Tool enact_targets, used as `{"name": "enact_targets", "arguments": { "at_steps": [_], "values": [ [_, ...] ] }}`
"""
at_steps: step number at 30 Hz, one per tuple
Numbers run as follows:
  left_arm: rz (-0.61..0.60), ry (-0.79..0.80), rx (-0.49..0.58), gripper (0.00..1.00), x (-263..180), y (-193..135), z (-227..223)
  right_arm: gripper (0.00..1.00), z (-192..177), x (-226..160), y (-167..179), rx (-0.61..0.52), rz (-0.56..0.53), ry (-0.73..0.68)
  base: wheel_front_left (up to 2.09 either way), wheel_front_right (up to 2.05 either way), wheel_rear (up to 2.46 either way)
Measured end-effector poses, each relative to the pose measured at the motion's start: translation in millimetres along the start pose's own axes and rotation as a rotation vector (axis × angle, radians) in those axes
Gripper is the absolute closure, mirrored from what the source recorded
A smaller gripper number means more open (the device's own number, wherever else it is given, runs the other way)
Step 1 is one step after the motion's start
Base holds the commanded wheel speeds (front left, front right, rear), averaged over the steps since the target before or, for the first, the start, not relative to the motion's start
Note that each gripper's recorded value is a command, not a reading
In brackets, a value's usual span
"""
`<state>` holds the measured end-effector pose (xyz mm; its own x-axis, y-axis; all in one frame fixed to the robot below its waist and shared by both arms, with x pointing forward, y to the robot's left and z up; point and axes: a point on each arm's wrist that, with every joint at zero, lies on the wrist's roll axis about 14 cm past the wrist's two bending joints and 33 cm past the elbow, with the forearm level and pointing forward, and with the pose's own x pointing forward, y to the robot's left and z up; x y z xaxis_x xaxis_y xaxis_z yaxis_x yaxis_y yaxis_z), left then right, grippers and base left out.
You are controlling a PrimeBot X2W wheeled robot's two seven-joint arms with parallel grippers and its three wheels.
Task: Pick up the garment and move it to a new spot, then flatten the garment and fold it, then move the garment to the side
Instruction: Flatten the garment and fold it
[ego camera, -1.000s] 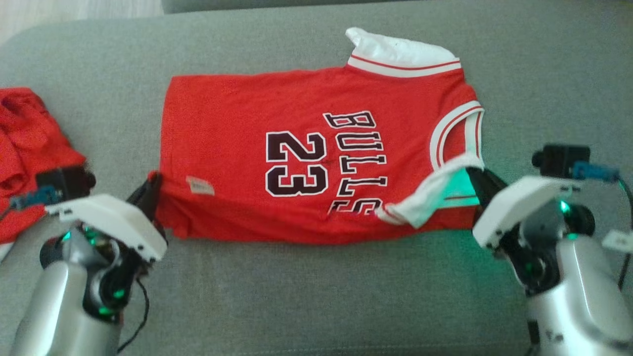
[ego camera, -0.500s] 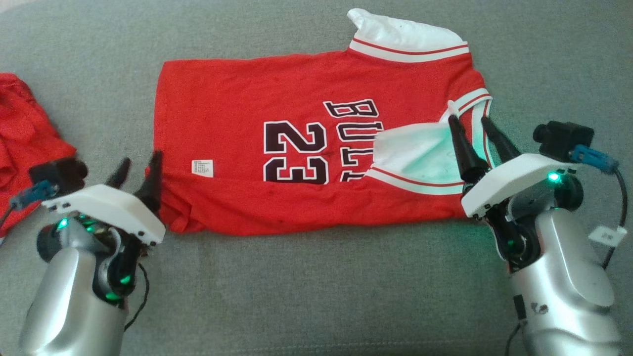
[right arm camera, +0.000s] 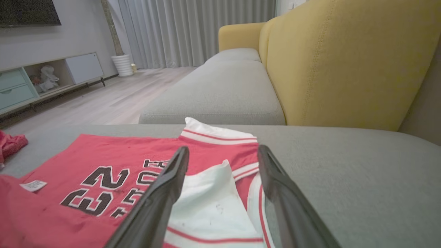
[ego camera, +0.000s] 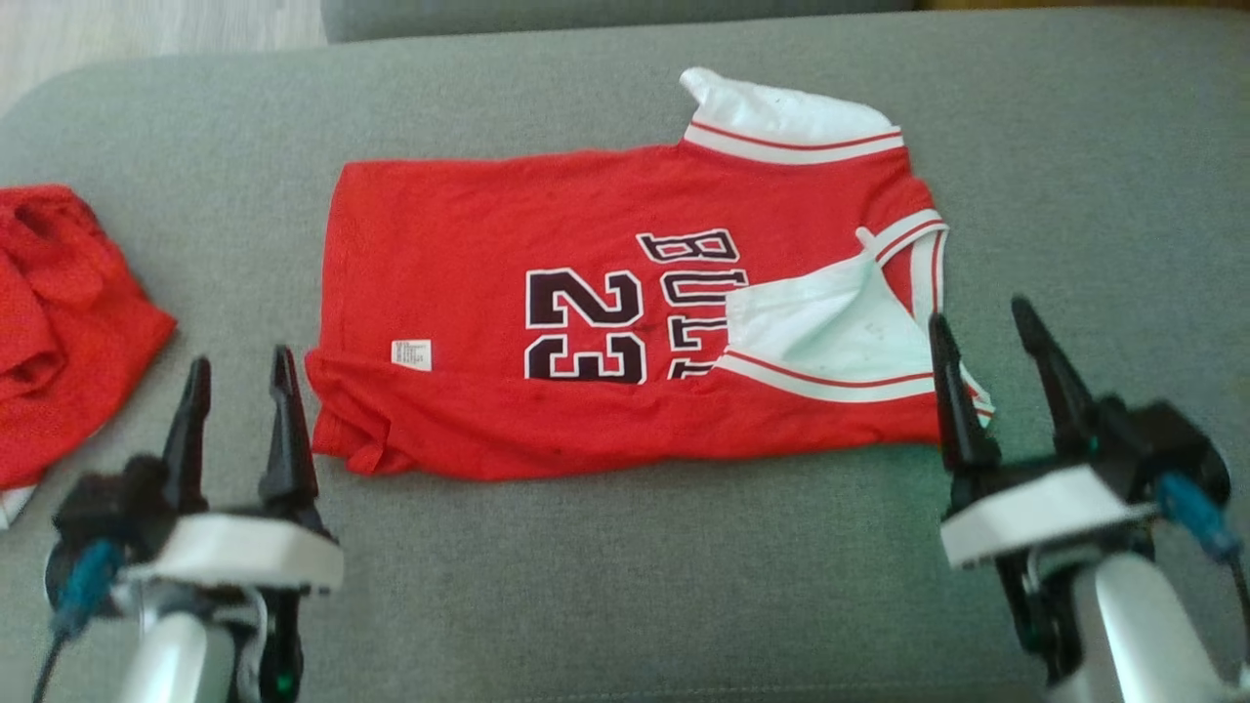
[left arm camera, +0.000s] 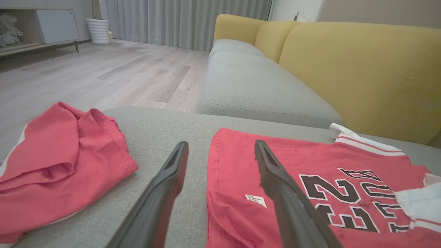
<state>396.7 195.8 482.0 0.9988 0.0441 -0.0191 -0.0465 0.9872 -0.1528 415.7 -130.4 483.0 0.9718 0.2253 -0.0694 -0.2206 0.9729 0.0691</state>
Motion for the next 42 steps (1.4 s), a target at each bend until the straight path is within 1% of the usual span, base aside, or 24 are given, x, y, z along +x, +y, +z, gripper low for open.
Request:
{"name": "enact_targets", "arguments": {
  "at_steps": [3, 7, 9, 13, 20, 27, 31, 33, 36, 40, 42],
  "values": [
    [-0.013, -0.009, 0.001, 0.00, -14, -5, 2, 0.00, -2, -18, -2, 0.004, -0.022, 0.011, 0.00, 0.00, 0.00],
    [0.008, 0.043, 0.012, 0.00, -38, -1, -12, 0.00, -11, -42, -7, 0.017, -0.058, 0.057, 0.00, 0.00, 0.00],
    [0.009, 0.065, 0.011, 0.00, -44, -1, -17, 0.00, -13, -46, -6, 0.024, -0.062, 0.066, 0.00, 0.00, 0.00],
    [0.009, 0.082, 0.011, 0.00, -45, -2, -18, 0.00, -6, -46, -4, 0.027, -0.060, 0.046, 0.00, 0.00, 0.00],
    [0.006, 0.086, -0.001, 0.00, -45, -4, -17, 0.00, -5, -47, -4, 0.029, -0.062, 0.044, 0.00, 0.00, 0.00],
    [0.000, 0.092, -0.002, 0.00, -45, -6, -19, 0.00, -9, -47, -5, 0.033, -0.065, 0.060, 0.00, 0.00, 0.00],
    [-0.013, 0.113, -0.016, 0.00, -44, -10, -24, 0.00, -20, -47, -6, 0.058, -0.070, 0.093, 0.00, 0.00, 0.00],
    [-0.028, 0.136, -0.021, 0.00, -42, -13, -29, 0.00, -29, -47, -6, 0.069, -0.072, 0.118, 0.00, 0.00, 0.00],
    [-0.050, 0.214, -0.011, 0.00, -33, -16, -47, 0.00, -46, -43, -7, 0.079, -0.074, 0.177, 0.00, 0.00, 0.00],
    [-0.083, 0.332, -0.026, 0.00, -18, -21, -72, 0.00, -61, -25, -9, 0.094, -0.069, 0.231, 0.00, 0.00, 0.00],
    [-0.095, 0.392, -0.027, 0.00, -14, -22, -86, 0.00, -73, -19, -13, 0.097, -0.076, 0.292, 0.00, 0.00, 0.00]
  ]
}}
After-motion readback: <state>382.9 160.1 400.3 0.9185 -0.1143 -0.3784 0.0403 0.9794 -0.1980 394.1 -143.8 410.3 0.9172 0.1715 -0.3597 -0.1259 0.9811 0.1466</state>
